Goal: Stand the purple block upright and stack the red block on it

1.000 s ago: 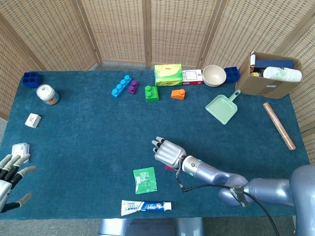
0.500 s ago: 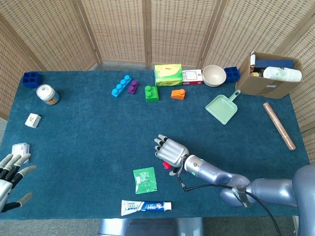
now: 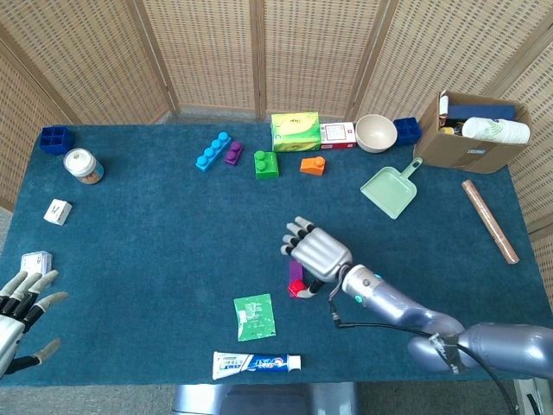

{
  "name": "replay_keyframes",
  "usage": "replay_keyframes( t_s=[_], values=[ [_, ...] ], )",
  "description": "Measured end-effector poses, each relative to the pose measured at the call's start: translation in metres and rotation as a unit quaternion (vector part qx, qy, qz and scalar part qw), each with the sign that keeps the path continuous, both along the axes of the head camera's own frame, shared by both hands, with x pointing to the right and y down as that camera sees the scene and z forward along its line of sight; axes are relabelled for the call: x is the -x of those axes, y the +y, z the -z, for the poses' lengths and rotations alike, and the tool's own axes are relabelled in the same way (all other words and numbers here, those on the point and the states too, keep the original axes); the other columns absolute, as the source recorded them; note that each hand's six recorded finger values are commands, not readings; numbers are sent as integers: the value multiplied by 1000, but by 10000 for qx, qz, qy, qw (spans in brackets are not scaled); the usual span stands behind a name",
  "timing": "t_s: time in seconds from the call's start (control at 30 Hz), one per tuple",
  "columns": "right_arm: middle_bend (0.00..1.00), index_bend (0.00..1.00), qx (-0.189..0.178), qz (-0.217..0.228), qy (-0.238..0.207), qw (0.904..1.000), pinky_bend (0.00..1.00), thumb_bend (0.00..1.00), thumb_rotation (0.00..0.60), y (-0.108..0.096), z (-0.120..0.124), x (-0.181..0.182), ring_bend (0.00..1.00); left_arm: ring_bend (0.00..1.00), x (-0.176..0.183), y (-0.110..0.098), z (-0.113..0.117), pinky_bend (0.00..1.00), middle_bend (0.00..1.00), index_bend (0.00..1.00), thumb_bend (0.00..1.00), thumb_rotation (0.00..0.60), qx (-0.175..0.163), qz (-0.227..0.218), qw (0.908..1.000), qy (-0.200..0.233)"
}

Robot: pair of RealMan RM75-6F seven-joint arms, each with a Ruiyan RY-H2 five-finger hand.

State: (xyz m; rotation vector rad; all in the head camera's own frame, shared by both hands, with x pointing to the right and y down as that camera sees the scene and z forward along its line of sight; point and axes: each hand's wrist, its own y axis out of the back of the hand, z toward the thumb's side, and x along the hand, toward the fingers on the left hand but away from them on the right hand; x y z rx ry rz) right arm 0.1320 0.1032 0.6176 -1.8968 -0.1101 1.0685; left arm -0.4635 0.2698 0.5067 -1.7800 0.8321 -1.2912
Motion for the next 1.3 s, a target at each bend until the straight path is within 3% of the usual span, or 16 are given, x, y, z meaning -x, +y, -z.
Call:
replay_keyframes(
  t_s=[0.13, 0.33, 0.43, 0.57, 0.77, 1.07, 1.3],
  values=[
    [179, 241, -62, -559, -147, 9983, 83, 167, 304, -10, 10, -22, 9, 0, 1, 0, -1, 0, 9, 221, 293, 600, 18, 26, 10000, -1],
    [182, 249, -291, -1421, -398, 9886, 83, 168, 452, -21, 24, -61, 9, 0, 3, 1, -3, 0, 19, 219, 293, 600, 125, 120, 9998, -83],
    [190, 287, -506, -1993, -477, 9775, 83, 180, 546, -24, 31, -93, 13, 0, 5, 1, -5, 0, 29, 217, 293, 600, 205, 204, 9995, -121],
    [197, 321, -876, -2721, -553, 9567, 83, 210, 593, -21, 41, -142, 19, 0, 8, 1, -8, 0, 34, 214, 293, 600, 274, 316, 9990, -177],
    [204, 328, -1293, -3494, -425, 9270, 83, 233, 600, 2, 49, -207, 21, 0, 11, 0, -13, 0, 70, 213, 291, 600, 347, 499, 9979, -221],
    [209, 354, -1763, -4118, -76, 8940, 83, 222, 600, 48, 59, -269, 20, 0, 14, 1, -25, 0, 104, 234, 292, 600, 432, 779, 9959, -184],
    [221, 356, -1756, -4532, 30, 8740, 83, 222, 600, 83, 61, -302, 21, 2, 12, 1, -28, 0, 117, 255, 292, 600, 290, 867, 9958, -40]
  ],
)
